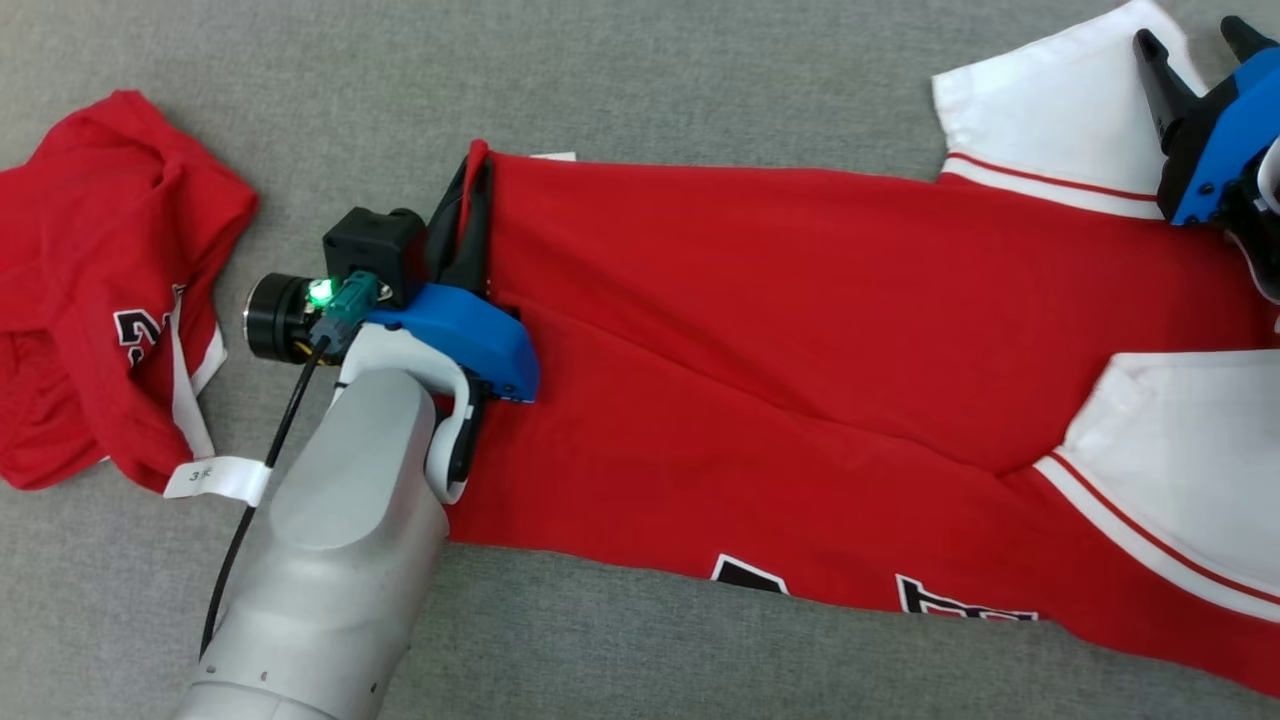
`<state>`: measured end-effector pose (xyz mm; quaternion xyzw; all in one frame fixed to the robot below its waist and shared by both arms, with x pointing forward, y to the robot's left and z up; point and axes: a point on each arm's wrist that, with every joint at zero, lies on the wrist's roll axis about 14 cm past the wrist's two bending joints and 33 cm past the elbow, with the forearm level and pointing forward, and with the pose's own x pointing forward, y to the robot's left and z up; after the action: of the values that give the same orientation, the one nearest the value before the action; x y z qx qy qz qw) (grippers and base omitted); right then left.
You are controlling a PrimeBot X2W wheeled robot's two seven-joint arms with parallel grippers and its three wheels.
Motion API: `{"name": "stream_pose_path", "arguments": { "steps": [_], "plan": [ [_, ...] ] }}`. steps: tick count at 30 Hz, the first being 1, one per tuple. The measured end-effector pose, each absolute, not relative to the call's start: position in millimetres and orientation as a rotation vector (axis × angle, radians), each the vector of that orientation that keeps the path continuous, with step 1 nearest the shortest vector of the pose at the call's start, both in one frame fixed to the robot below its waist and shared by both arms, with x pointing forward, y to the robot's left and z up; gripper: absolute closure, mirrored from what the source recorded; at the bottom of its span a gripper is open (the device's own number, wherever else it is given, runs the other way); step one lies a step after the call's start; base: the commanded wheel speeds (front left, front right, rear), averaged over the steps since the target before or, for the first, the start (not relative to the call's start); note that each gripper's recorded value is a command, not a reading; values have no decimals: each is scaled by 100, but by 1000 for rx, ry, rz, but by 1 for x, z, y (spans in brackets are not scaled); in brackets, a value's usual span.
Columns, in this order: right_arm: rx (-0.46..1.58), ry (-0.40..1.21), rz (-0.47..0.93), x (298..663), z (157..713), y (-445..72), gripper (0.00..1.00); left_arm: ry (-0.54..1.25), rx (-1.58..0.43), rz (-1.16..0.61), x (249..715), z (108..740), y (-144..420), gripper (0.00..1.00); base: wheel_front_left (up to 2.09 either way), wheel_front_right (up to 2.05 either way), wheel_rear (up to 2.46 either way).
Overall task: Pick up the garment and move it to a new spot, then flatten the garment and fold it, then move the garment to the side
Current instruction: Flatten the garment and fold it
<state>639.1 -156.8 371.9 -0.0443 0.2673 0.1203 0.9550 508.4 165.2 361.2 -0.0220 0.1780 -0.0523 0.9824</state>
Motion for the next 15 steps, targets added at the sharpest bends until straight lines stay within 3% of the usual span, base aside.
{"name": "stream_pose_path", "arguments": {
  "steps": [6, 7, 8, 9, 15],
  "plan": [
    [-83, 594, 281, 646, 353, -140, 0, 365, -52, -91, 507, 357, 165, 100, 0, 0, 0],
    [-92, 594, 286, 647, 353, -140, 26, 366, -54, -92, 506, 357, 164, 100, 0, 0, 0],
    [-106, 594, 293, 646, 353, -139, 69, 366, -53, -92, 506, 357, 164, 100, 0, 0, 0],
    [-118, 594, 301, 646, 353, -138, 100, 367, -55, -92, 506, 357, 163, 100, 0, 0, 0],
    [-113, 445, 276, 659, 372, -151, 100, 349, -60, -80, 511, 361, 162, 100, 0, 0, 0]
  ]
}}
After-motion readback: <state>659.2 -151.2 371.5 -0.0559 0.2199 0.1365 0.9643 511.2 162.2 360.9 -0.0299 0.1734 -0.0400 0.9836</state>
